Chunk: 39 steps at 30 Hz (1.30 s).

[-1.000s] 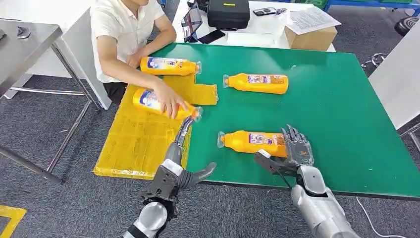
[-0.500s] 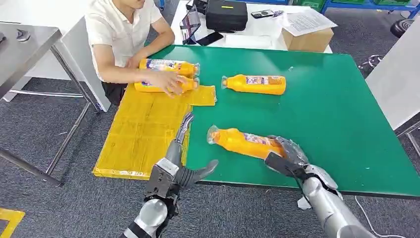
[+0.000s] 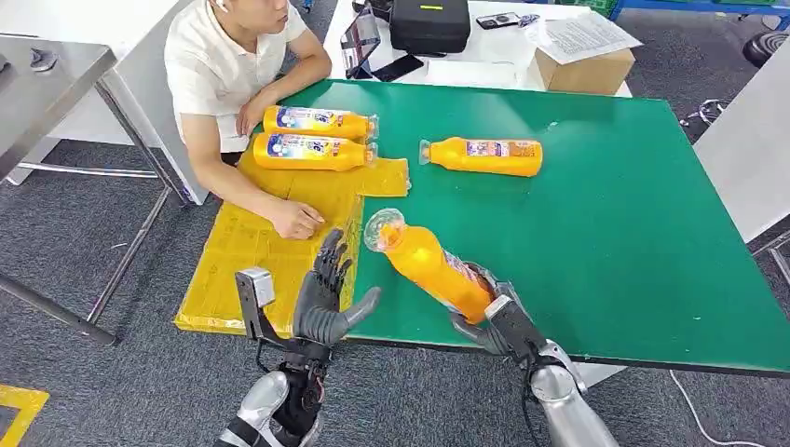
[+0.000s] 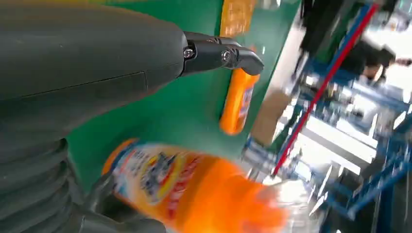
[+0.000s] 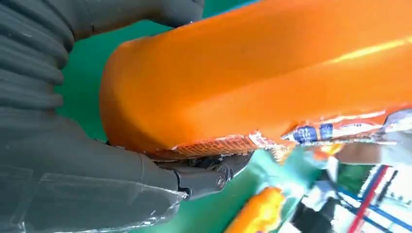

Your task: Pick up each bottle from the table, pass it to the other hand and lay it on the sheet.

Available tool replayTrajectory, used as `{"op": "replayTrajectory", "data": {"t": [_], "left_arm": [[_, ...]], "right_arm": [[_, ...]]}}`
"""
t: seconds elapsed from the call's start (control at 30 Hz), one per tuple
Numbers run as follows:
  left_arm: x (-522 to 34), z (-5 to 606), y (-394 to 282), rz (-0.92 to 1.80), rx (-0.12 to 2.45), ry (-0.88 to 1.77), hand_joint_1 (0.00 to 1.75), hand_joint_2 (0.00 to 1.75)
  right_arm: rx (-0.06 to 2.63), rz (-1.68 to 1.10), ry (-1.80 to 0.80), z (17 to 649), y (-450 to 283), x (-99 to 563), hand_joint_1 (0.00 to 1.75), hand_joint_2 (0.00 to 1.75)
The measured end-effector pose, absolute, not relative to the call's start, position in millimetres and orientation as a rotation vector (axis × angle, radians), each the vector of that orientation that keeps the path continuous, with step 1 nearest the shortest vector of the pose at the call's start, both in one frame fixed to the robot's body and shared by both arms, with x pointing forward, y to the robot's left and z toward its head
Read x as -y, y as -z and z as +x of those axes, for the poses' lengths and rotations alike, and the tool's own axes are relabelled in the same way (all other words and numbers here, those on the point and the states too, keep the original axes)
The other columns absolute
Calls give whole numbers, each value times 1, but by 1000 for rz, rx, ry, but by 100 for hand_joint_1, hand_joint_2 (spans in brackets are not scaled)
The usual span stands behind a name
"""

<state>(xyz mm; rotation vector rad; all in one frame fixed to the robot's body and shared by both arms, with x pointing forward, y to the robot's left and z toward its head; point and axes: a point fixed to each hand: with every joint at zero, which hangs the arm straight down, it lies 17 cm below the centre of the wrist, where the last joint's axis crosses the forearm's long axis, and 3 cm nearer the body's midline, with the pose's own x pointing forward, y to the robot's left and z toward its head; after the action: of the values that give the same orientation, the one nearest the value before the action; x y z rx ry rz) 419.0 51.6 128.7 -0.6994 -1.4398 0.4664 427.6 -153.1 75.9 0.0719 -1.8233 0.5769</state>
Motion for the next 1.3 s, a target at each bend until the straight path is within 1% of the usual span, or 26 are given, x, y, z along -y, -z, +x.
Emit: {"op": "replayTrajectory", "data": {"t": [0.23,0.47,0.6,0.77,0.93,0.97,1.0,1.03,1.07,1.1,1.23,1.27,1.3], "left_arm": [[-27,404,-138,-759,1479,-322,0,175],[-23,406,-152,-757,1539,-266,0,175],[-28,413,-157,-749,1548,-275,0,175],[-39,424,-153,-739,1517,-337,0,175],[-47,433,-150,-728,1506,-370,0,175],[-48,433,-150,-726,1504,-376,171,175],[-50,435,-148,-721,1497,-389,175,175],[-51,436,-147,-713,1493,-399,175,175],[-52,438,-146,-708,1489,-413,175,175],[-54,440,-147,-704,1492,-418,175,175],[-66,452,-155,-683,1526,-464,175,175],[-74,455,-158,-665,1551,-484,166,175],[-83,458,-159,-611,1583,-491,148,175]], "right_arm": [[1862,192,-547,416,-99,96,175,175],[1825,254,-720,407,-95,49,175,175],[1828,251,-850,399,-90,24,175,175],[1858,221,-948,395,-91,6,175,175],[1869,217,-991,392,-92,-6,175,175],[1869,216,-995,392,-92,-6,175,175],[1870,213,-997,392,-92,-7,175,175],[1870,214,-998,392,-92,-8,145,175],[1868,216,-995,391,-92,-9,12,175],[1867,217,-991,391,-92,-9,0,175],[1895,233,-961,381,-95,-18,0,175],[1930,207,-947,380,-99,-17,0,175],[1965,158,-935,379,-101,-14,0,175]]}}
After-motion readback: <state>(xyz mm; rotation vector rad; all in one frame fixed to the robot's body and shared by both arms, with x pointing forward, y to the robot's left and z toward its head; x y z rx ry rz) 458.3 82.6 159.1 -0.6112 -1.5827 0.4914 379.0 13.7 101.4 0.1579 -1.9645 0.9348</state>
